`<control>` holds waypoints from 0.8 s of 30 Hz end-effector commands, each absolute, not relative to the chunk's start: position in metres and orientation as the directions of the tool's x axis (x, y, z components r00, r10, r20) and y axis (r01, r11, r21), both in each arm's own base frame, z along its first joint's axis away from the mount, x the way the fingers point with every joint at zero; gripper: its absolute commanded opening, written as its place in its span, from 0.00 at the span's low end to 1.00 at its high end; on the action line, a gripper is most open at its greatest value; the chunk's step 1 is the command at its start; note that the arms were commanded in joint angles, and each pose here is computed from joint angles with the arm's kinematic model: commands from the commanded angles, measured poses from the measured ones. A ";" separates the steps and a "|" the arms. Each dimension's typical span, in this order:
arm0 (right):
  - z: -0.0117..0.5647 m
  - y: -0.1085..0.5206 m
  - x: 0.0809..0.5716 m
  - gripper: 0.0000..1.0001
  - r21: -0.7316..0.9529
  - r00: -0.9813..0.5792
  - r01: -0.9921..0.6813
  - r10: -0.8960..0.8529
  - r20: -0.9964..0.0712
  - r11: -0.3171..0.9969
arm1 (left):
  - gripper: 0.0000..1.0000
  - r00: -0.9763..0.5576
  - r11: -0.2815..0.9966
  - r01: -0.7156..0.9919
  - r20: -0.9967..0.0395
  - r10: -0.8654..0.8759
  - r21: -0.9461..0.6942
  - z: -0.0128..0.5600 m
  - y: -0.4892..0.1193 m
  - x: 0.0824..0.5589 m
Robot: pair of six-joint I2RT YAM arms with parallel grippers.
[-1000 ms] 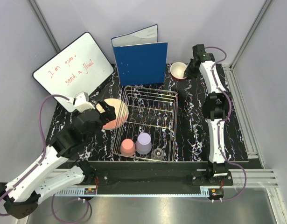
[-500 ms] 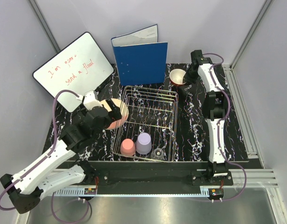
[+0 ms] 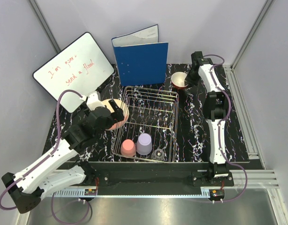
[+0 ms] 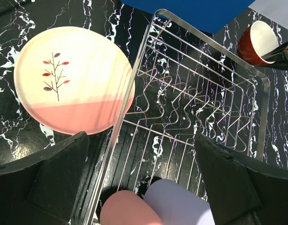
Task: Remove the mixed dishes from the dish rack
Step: Place the bowl at the center of the board.
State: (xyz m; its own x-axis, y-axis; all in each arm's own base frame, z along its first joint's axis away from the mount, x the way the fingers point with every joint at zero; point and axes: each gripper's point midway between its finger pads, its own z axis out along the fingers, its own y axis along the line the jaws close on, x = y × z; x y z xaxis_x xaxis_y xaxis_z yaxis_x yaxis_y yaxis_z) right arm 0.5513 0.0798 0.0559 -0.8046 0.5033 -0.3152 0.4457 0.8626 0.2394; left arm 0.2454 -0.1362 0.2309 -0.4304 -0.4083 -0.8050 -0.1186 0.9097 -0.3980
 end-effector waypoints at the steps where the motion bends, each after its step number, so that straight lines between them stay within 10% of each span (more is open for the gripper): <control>1: 0.059 0.081 0.551 0.00 0.231 -0.812 0.427 0.483 -0.328 0.875 | 0.99 -0.419 0.892 -0.111 -0.793 -0.442 -0.439 0.233 -0.143 0.249; 6: 0.049 0.083 0.546 0.02 0.216 -0.825 0.423 0.472 -0.309 0.880 | 0.99 -0.424 0.891 -0.113 -0.790 -0.443 -0.439 0.230 -0.143 0.248; 16: 0.062 0.087 0.547 0.39 0.245 -0.823 0.404 0.467 -0.324 0.881 | 0.99 -0.427 0.891 -0.114 -0.788 -0.444 -0.440 0.228 -0.143 0.248; 24: 0.172 0.108 0.566 0.58 0.473 -0.724 0.349 0.553 -0.412 0.809 | 0.99 -0.422 0.896 -0.100 -0.797 -0.432 -0.433 0.233 -0.143 0.249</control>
